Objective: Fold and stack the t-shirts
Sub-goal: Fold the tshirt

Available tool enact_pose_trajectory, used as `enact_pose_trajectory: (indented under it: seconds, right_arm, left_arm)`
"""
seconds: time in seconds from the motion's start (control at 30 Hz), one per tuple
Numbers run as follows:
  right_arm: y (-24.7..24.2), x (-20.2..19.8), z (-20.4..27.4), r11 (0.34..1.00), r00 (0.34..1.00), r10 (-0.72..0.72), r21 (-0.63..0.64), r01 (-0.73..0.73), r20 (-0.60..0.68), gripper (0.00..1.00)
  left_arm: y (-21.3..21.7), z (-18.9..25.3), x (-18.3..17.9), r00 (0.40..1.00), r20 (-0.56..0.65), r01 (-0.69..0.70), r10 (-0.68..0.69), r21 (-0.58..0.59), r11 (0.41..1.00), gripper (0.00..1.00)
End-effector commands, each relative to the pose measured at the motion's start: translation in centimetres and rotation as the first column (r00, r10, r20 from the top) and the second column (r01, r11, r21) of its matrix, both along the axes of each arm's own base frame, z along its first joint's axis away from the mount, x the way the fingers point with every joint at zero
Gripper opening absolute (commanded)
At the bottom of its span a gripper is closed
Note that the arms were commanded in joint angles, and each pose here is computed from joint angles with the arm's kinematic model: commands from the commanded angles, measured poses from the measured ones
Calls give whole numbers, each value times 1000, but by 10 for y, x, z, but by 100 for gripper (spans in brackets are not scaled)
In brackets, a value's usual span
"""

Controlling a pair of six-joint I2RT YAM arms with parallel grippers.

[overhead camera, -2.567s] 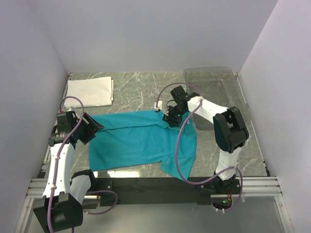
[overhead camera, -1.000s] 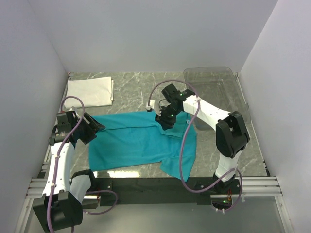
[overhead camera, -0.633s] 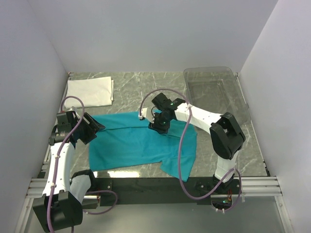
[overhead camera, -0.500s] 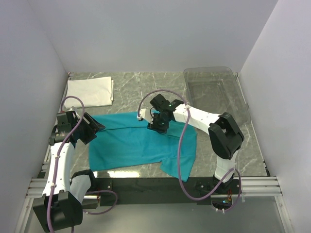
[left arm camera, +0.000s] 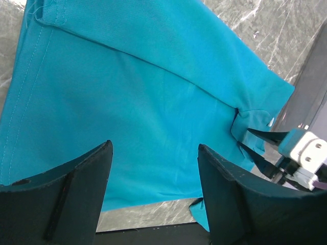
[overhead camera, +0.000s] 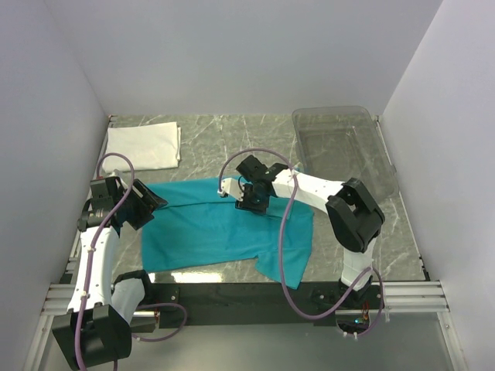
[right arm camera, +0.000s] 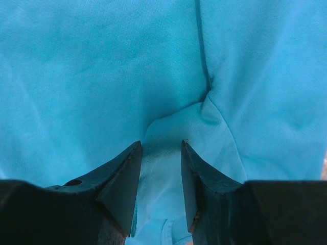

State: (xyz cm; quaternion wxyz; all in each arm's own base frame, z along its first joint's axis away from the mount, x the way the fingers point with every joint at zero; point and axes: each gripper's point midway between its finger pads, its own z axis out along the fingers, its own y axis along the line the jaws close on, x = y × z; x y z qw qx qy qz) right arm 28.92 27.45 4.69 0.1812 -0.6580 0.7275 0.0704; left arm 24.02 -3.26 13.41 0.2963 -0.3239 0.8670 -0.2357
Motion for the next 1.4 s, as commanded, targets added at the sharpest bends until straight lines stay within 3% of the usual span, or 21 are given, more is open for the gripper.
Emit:
enact_pose_trajectory:
  seconds: [0.0, 0.2, 0.3, 0.5, 0.53, 0.83, 1.13, 1.23, 1.3, 1.37]
  right_arm:
    - [2, 1, -11, 1000, 1000, -11, -23, 11, 0, 44]
    - [3, 0, -18, 999, 1000, -14, -43, 14, 6, 41]
    - [2, 1, -20, 999, 1000, -26, -47, 26, 11, 35]
    - [7, 2, -7, 999, 999, -38, -6, 38, 16, 1]
    - [8, 3, -4, 999, 999, -47, 5, 47, 14, 0]
    - [5, 9, 26, 982, 982, -131, 122, 147, -134, 0]
    - [7, -3, 27, 976, 965, -108, 160, 149, -240, 4]
    - [10, -13, 30, 976, 953, -79, 170, 133, -294, 16]
    - [12, -25, 38, 975, 945, -22, 200, 92, -326, 36]
    - [15, -36, 47, 970, 933, 37, 236, 52, -358, 41]
  left_arm:
    - [-2, 7, 2, 999, 37, 26, -26, 5, 1000, 73]
    - [-2, 7, 2, 999, 37, 26, -26, 5, 1000, 73]
    - [-2, 7, 2, 999, 34, 26, -26, 4, 1000, 73]
    - [-1, 7, 3, 999, 35, 27, -27, 4, 1000, 73]
    - [-2, 7, 2, 999, 33, 28, -28, 4, 1000, 73]
    - [-2, 6, 2, 999, 32, 29, -29, 2, 1000, 73]
    - [-2, 7, 3, 999, 33, 31, -31, 2, 1000, 73]
    - [-2, 7, 3, 999, 34, 31, -31, 4, 1000, 73]
    - [-2, 6, 2, 999, 31, 31, -31, 2, 1000, 73]
    - [-2, 6, 2, 999, 29, 29, -29, 0, 1000, 73]
